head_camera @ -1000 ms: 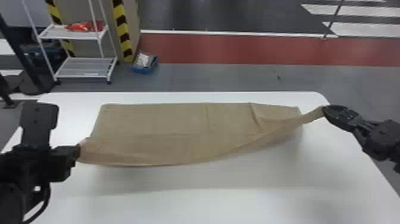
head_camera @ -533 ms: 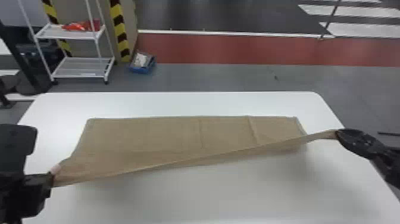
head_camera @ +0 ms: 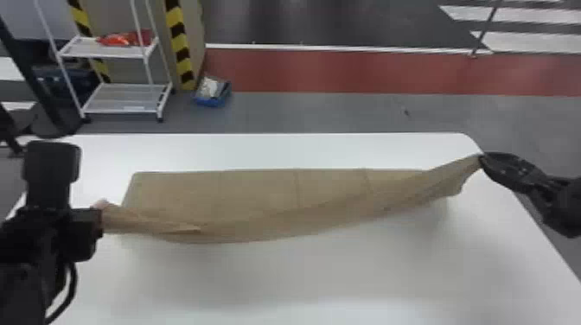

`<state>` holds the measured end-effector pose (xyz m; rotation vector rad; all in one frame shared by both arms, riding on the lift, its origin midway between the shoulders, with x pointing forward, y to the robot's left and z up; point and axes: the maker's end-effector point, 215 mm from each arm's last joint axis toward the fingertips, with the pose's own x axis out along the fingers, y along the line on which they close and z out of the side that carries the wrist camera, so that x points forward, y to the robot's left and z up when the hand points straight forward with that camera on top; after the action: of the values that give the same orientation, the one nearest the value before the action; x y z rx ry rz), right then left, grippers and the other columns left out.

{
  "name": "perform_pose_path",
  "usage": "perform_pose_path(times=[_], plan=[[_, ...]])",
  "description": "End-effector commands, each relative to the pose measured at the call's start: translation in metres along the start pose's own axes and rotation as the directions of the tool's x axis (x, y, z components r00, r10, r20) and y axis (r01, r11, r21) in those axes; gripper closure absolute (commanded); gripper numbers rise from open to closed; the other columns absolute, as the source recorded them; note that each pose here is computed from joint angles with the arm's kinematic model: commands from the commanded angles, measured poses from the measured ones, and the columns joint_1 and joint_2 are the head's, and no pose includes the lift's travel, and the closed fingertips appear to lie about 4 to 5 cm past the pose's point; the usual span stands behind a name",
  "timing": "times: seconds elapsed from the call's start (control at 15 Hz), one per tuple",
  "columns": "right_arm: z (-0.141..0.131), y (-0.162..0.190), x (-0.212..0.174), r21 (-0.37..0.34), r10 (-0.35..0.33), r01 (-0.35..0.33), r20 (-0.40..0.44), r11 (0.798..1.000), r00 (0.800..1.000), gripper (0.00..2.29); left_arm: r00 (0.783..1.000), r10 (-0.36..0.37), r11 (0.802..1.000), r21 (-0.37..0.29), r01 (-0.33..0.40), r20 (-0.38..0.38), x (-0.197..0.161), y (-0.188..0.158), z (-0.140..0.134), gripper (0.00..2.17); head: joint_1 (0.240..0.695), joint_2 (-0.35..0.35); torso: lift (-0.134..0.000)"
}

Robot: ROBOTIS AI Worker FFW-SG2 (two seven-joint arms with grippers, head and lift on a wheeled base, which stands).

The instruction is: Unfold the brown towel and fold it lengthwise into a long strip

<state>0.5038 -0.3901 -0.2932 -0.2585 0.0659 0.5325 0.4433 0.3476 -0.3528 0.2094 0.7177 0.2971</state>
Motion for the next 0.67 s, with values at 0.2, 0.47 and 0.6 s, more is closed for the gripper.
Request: perform_pose_path(times=[0.2,0.47,0.6], plan=[[-0.029,-0.058,0.059,0.079,-0.036,0.04,-0.051,0.996,0.998,1.36,0.998,0.004,0.999,0.034,-0.002,-0.055,0.067,-0.022,0.039,1.67,0.695,-0.059,-0.113],[-0.052,-0.059,0.091,0.035,-0.028,0.031,-0.096,0.999,0.995,1.36,1.0,-0.001,0.996,0.086,0.0,0.007,0.109,-0.047,0.083,1.66,0.695,-0.069,-0.113],[-0.061,-0.048,0.106,0.028,-0.007,0.011,-0.112,1.0,0.994,1.36,0.999,-0.006,0.995,0.095,0.003,0.032,0.118,-0.052,0.093,1.12,0.695,-0.068,-0.113]])
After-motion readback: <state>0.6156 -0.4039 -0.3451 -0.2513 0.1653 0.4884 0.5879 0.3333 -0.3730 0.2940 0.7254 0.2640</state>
